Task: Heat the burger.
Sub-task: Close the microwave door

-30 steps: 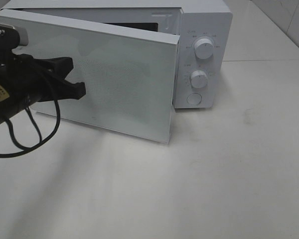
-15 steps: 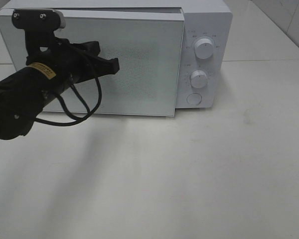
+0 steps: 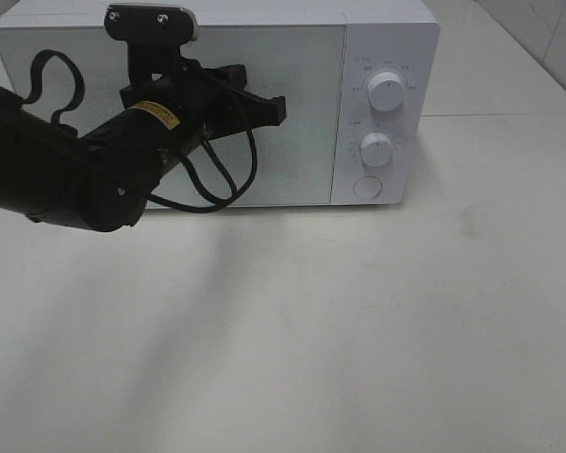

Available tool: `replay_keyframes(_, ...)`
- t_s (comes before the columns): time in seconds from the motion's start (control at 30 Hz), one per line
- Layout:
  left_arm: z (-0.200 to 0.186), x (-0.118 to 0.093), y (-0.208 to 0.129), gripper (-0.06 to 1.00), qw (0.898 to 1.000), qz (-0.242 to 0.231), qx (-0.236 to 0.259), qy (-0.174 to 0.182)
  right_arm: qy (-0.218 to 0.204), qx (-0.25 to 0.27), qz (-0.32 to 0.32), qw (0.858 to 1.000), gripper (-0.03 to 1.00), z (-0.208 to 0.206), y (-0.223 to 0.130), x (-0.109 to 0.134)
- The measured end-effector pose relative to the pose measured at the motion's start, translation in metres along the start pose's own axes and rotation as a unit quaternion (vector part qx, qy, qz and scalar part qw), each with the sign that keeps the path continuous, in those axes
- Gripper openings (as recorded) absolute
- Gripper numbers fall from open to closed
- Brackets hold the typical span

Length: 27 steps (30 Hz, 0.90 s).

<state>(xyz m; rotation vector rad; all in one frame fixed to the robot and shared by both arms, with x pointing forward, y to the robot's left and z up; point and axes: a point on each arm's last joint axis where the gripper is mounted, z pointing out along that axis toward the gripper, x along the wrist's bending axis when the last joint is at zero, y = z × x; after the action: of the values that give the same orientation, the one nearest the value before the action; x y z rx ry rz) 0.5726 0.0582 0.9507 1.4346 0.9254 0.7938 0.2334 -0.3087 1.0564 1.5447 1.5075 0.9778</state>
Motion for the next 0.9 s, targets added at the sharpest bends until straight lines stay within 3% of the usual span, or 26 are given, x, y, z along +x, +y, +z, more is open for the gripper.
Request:
replay_keyframes(0.3,0.007,-0.015,-0.001,0.0,1.0,0.001,0.014,-0.007,0.0,0.0,0.0,1.0,0.71,0.0,0.0,0.0)
replay_keyframes(0.43,-0.007,-0.018,-0.003,0.0,0.999,-0.022,0.02,0.011,0.0,0.0,0.0,1.0,0.71,0.0,0.0,0.0)
replay_keyframes(0.57,-0.025,-0.029,-0.002,0.0,0.999,-0.024,0.03,-0.003,0.0,0.0,0.0,1.0,0.71,0.0,0.0,0.0)
replay_keyframes(0.7,-0.034,-0.035,0.0,0.09,0.997,-0.026,0.064,-0.019,0.0,0.0,0.0,1.0,0.71,0.0,0.0,0.0)
replay_keyframes(0.77,-0.044,-0.038,0.003,0.51,0.988,-0.035,0.143,-0.04,0.0,0.0,0.0,1.0,0.71,0.0,0.0,0.0)
replay_keyframes(0.8,-0.044,-0.038,0.003,0.51,0.988,-0.035,0.143,-0.04,0.0,0.0,0.0,1.0,0.71,0.0,0.0,0.0)
replay_keyframes(0.83,-0.046,-0.039,0.003,0.61,0.985,-0.036,0.161,-0.045,0.0,0.0,0.0,1.0,0.71,0.0,0.0,0.0)
replay_keyframes(0.87,-0.053,-0.041,0.003,0.81,0.975,-0.038,0.211,-0.06,0.0,0.0,0.0,1.0,0.71,0.0,0.0,0.0)
replay_keyframes(0.9,-0.053,-0.041,0.003,0.81,0.975,-0.038,0.211,-0.06,0.0,0.0,0.0,1.0,0.71,0.0,0.0,0.0)
